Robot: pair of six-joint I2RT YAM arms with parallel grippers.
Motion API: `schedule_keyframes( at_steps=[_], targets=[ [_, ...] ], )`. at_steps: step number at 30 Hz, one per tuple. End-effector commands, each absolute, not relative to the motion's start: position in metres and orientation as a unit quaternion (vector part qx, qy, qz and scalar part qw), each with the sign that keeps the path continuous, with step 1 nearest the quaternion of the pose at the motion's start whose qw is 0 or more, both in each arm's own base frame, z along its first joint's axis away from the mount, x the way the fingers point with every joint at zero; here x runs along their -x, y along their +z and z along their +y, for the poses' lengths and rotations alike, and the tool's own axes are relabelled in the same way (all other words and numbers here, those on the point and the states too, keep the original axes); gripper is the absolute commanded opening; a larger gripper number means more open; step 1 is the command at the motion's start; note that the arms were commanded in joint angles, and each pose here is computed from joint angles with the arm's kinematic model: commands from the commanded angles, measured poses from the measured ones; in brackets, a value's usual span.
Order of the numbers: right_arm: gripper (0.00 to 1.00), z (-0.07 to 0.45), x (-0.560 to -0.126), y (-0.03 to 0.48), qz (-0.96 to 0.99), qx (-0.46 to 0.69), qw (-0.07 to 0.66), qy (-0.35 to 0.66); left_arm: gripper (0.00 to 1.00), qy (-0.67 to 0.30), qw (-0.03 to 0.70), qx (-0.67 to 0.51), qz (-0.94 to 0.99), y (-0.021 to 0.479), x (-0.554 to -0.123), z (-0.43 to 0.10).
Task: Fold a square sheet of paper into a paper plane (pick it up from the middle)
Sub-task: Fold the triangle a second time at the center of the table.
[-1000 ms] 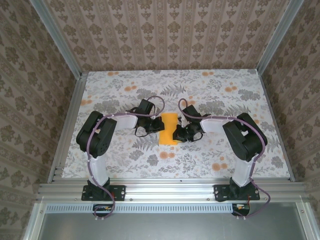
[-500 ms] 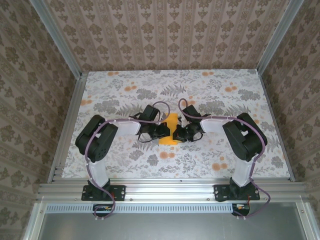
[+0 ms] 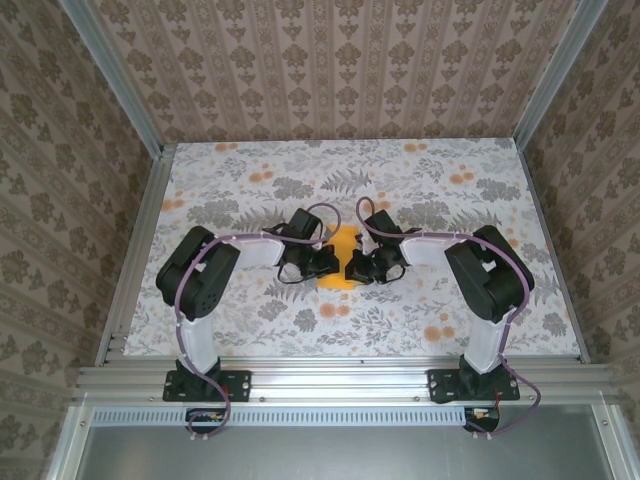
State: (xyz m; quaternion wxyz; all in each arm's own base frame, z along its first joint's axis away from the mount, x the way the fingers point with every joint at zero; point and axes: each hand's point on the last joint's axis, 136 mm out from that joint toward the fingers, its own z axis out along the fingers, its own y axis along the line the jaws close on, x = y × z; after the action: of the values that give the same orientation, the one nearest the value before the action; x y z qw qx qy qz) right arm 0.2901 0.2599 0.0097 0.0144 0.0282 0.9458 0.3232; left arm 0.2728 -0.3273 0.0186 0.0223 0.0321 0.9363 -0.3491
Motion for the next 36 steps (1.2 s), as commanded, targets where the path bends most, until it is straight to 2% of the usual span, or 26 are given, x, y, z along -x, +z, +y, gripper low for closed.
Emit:
schedule_keyframes(
  at_steps=[1, 10, 23, 36],
  targets=[
    [0.07, 0.22, -0.235, -0.046, 0.973, -0.047, -0.075, 0.215, 0.04, -0.247, 0.033, 0.043, 0.967, -0.022, -0.293, -0.283],
    [0.07, 0.21, -0.223, -0.055, 0.975, -0.046, -0.086, 0.198, 0.05, -0.246, 0.049, 0.075, 0.965, -0.025, -0.314, -0.268],
    [0.07, 0.208, -0.216, -0.058, 0.976, -0.044, -0.09, 0.192, 0.06, -0.297, 0.084, 0.073, 0.948, -0.011, -0.351, -0.269],
    [0.07, 0.206, -0.215, -0.057, 0.978, -0.042, -0.089, 0.184, 0.07, -0.26, 0.127, 0.089, 0.953, 0.002, -0.375, -0.244]
  ],
)
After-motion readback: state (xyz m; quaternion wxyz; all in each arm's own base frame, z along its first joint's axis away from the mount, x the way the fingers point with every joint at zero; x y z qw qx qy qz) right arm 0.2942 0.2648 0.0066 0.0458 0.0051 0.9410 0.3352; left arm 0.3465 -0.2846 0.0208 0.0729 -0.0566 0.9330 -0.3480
